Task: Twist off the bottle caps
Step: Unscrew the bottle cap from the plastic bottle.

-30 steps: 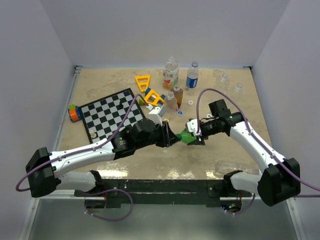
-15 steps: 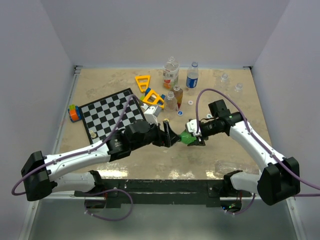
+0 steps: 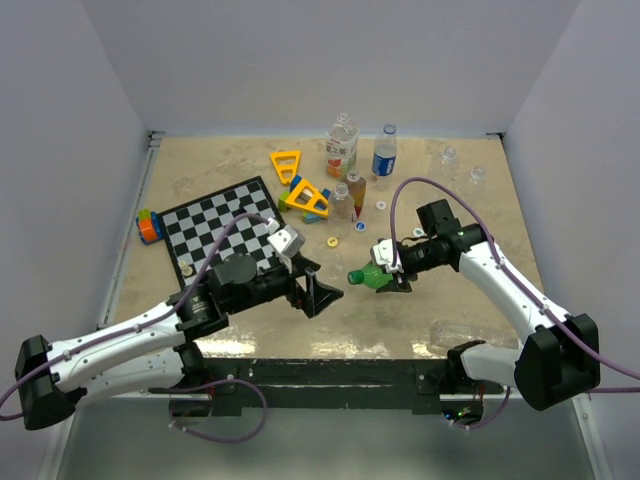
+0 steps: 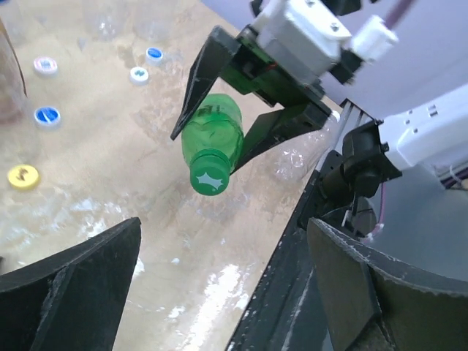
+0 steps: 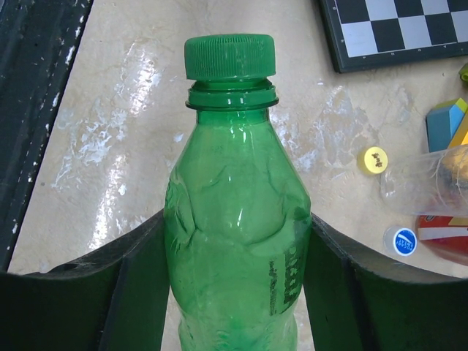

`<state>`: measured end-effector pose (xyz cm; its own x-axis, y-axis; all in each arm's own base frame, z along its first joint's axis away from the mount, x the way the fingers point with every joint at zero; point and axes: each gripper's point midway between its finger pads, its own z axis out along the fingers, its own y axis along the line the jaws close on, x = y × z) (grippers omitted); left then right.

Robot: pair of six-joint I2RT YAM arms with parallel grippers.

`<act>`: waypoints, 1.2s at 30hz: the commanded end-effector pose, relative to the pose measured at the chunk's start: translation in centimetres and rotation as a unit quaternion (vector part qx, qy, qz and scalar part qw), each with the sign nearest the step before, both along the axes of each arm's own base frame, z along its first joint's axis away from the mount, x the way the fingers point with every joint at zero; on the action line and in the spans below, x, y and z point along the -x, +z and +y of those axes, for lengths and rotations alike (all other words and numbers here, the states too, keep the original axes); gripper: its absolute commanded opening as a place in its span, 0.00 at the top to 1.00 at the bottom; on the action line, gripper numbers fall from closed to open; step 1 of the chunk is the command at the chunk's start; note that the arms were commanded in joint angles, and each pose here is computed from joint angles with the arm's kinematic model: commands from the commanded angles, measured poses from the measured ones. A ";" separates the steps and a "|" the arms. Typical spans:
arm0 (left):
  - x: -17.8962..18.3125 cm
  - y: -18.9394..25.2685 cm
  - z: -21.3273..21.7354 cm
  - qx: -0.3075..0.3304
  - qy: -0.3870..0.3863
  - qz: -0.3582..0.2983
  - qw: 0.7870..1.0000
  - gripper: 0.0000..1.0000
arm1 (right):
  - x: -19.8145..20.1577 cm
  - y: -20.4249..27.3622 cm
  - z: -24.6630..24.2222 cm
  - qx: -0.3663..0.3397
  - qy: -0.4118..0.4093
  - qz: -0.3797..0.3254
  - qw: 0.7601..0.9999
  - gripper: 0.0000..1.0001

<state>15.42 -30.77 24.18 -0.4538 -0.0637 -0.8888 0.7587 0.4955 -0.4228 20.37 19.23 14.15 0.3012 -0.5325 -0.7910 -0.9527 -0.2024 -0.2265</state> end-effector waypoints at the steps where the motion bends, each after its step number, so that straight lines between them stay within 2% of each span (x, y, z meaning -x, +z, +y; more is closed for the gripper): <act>1: 0.5 2.6 1.3 -0.011 -0.047 -0.162 0.986 0.00 | 0.5 0.1 0.2 -0.005 0.007 0.007 1.000 1.00; 3: 0.8 2.3 1.4 -0.032 -0.073 -0.220 0.972 0.00 | 0.5 0.1 0.2 -0.006 0.007 0.007 1.000 1.00; 8: 1.8 1.2 -0.4 -0.063 -0.165 -0.345 0.922 0.06 | 0.5 0.0 0.2 -0.004 0.010 0.010 1.000 1.00; 11: 0.6 -0.3 -1.5 -0.101 -0.175 -0.378 0.904 0.09 | 0.6 -0.1 0.2 -0.004 0.010 0.010 1.000 1.00; 15: -0.8 -2.0 -3.0 -0.138 -0.179 -0.397 0.890 0.13 | 0.6 -0.1 0.2 -0.004 0.010 0.011 1.000 1.00; 23: -2.4 -1.1 -4.6 -0.129 -0.147 -0.427 0.883 0.17 | 0.5 0.0 0.2 -0.004 0.010 0.010 1.000 1.00; 28: -2.6 -1.7 -5.8 -0.133 -0.163 -0.414 0.886 0.26 | 0.5 0.0 0.2 -0.004 0.010 0.010 1.000 1.00; 31: -2.9 -1.9 -6.3 -0.136 -0.164 -0.401 0.891 0.37 | 0.5 0.0 0.2 -0.004 0.010 0.010 1.000 1.00; 36: -2.9 -1.6 -6.6 -0.130 -0.164 -0.390 0.897 0.46 | 0.6 -0.1 0.2 -0.004 0.010 0.011 1.000 1.00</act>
<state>18.26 -36.16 18.91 0.3338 0.3063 -0.8915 0.9016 0.1724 0.3968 20.15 19.15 13.73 0.2837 -0.5389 -0.7932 -0.9574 -0.2063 -0.2022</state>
